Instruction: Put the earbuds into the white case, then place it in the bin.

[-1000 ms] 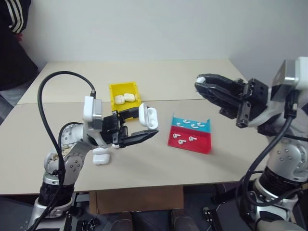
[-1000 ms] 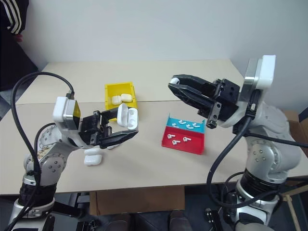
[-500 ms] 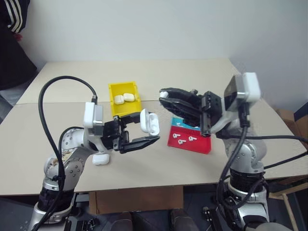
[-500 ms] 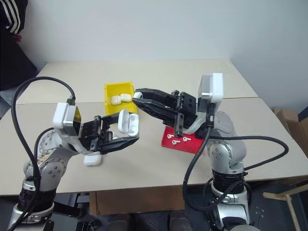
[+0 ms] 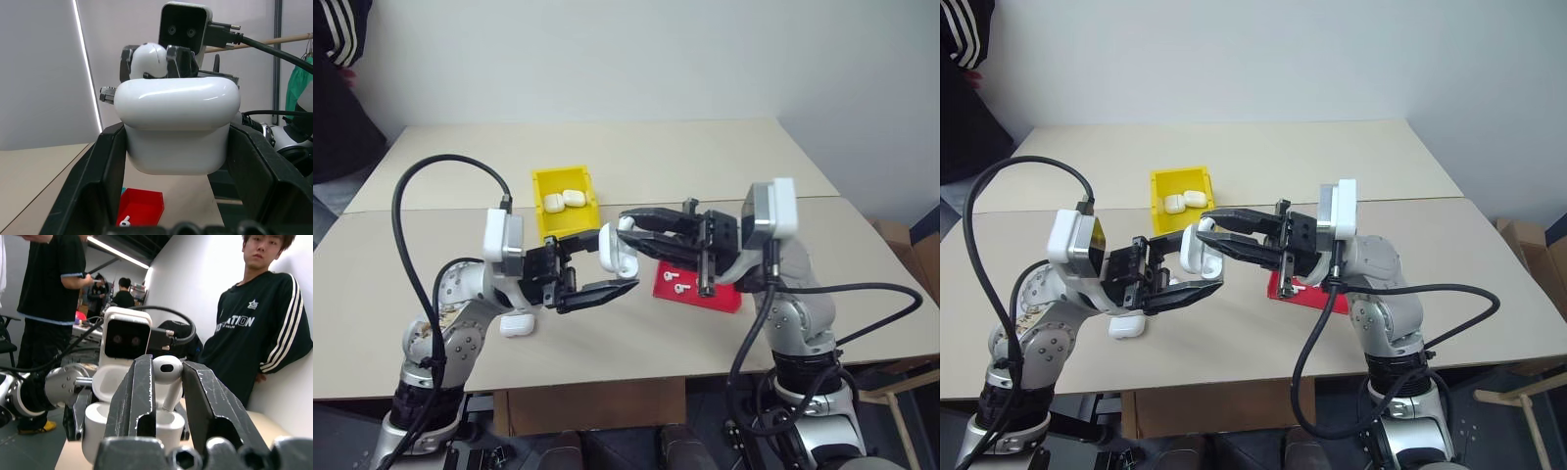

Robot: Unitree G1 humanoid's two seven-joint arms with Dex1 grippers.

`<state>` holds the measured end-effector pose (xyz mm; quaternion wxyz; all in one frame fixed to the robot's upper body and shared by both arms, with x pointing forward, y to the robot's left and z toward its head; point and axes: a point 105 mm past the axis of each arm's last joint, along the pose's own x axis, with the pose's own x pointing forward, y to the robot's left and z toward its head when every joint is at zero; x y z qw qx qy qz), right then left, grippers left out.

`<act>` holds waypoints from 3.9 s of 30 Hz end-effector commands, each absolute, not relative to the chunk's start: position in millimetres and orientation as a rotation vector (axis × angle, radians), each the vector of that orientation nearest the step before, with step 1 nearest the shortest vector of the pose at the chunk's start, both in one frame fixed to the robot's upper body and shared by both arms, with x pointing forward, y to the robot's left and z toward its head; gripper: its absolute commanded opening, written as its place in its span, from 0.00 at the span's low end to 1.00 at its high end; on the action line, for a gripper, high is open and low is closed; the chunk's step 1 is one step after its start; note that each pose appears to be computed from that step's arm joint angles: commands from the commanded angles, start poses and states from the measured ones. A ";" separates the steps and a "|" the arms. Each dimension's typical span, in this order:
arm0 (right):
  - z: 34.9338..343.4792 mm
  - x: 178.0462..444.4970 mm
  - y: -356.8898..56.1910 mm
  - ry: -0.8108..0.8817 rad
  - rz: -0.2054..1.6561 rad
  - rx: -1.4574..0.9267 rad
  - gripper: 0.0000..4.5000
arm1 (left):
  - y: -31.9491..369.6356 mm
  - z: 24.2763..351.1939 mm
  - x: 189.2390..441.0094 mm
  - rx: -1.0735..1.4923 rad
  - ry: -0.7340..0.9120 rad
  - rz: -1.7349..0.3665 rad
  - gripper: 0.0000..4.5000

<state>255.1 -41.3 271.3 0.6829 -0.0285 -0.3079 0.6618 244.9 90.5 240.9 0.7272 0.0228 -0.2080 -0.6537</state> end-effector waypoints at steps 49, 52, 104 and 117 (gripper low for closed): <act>227.4 373.4 -160.8 0.327 1.058 -0.956 0.36 | 139.2 194.8 239.3 0.327 -0.299 -1.354 0.62; 221.5 393.0 -157.2 0.432 1.061 -1.001 0.36 | 137.2 194.7 240.5 0.320 -0.307 -1.342 0.62; 166.8 438.6 -172.1 0.543 0.931 -1.239 0.47 | 133.8 193.0 238.9 0.320 -0.283 -1.283 0.62; 157.8 438.2 -171.7 0.564 0.930 -1.242 0.47 | 134.5 191.5 236.9 0.332 -0.278 -1.272 0.62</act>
